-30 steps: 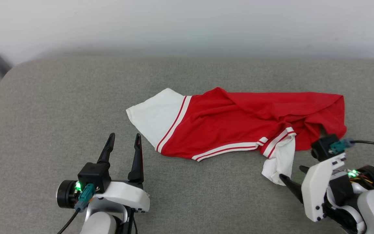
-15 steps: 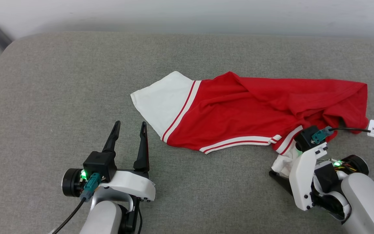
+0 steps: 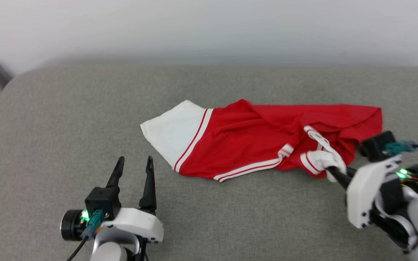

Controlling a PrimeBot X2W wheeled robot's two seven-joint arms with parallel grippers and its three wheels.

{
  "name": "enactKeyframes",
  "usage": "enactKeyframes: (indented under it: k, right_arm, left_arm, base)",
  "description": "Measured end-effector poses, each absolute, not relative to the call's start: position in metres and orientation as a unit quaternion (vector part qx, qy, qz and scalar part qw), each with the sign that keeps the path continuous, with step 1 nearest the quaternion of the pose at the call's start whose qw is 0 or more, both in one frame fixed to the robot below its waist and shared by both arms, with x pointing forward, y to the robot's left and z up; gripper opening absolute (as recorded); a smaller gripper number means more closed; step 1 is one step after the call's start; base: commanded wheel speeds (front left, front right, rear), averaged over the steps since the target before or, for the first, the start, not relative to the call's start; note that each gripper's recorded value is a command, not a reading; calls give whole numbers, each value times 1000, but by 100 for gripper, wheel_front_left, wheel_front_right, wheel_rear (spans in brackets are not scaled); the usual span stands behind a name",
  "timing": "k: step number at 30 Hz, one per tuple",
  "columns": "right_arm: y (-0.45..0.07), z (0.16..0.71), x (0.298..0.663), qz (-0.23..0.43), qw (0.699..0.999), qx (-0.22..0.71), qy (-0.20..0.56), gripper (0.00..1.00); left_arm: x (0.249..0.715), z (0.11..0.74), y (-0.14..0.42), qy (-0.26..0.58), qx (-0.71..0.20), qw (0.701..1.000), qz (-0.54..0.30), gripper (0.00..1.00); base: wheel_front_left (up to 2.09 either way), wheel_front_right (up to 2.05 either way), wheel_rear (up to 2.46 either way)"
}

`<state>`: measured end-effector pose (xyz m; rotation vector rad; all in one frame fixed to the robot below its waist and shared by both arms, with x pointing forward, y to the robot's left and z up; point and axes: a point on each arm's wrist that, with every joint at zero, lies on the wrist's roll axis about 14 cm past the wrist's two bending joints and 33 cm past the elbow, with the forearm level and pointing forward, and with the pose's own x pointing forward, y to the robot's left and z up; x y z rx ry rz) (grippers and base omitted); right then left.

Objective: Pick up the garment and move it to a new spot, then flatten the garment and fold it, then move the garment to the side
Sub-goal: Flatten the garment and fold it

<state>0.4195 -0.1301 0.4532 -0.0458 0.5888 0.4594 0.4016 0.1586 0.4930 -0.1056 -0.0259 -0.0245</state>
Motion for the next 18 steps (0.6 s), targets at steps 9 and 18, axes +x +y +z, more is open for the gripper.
enactKeyframes:
  k: [9,18]
  right_arm:
    - [-220,460,366,77,954,43,286,0]
    - [-258,389,302,-24,926,111,360,42]
  left_arm:
    - [386,505,152,-27,-53,998,-23,100]
    - [382,509,153,-28,-49,998,-27,100]
  base:
    - [0,0,0]
    - [0,0,0]
